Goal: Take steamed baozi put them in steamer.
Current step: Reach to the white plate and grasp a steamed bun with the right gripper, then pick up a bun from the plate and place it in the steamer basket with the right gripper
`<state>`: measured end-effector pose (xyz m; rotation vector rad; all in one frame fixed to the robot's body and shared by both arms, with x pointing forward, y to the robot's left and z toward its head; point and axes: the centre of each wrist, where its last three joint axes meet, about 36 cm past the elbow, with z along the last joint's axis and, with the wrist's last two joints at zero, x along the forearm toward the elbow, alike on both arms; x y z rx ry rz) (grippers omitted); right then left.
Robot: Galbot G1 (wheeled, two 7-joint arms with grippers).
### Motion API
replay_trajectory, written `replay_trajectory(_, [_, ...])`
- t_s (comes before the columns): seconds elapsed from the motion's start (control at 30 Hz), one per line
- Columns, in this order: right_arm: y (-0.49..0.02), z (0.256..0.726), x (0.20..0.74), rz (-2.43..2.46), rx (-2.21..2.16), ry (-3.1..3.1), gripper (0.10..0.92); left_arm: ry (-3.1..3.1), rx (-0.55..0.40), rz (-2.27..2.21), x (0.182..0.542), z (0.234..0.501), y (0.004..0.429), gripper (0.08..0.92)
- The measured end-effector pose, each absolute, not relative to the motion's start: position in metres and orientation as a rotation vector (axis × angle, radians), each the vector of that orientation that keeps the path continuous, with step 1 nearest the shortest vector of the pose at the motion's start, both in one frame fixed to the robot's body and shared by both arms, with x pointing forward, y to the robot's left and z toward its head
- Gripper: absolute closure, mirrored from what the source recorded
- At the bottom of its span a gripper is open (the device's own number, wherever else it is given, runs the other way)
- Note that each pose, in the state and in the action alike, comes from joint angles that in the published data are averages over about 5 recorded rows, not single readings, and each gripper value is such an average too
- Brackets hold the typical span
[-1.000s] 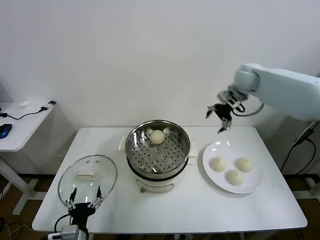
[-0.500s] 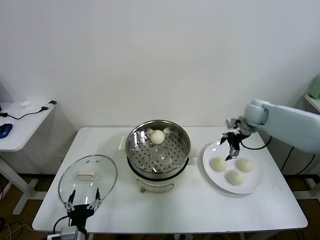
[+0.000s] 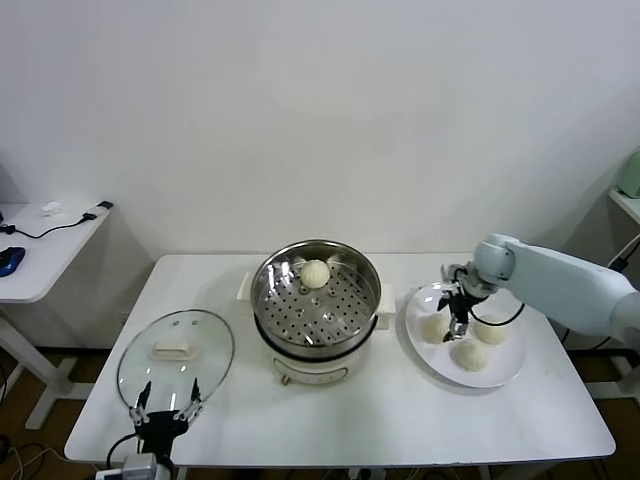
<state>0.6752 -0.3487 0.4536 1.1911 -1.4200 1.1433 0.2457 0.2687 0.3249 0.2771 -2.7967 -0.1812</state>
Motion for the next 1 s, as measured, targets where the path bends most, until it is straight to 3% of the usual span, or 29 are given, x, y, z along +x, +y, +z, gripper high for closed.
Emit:
replay_trajectory(0.23, [-0.347,0.451,0.676,1.129,1.192,-1.428,0.337,-2.802,0.281,-0.186,0.246,0.327,0.27,0.177])
replay_trajectory(0.43, [-0.347,0.475,0.68,1.135,1.217,-1.433,0.348,-2.808,0.276,-0.188,0.246,0.33,0.269,0.177])
replay_trajectory(0.73, [-0.328,0.601,0.7,1.201,1.266,-1.515,0.346,-2.821,0.258,-0.193,0.246,0.336,0.267,0.177])
replay_trajectory(1.0, [-0.244,0.699,0.684,1.207,1.394,-1.636,0.344,-2.833,0.239,-0.199,0.245,0.34,0.262,0.177])
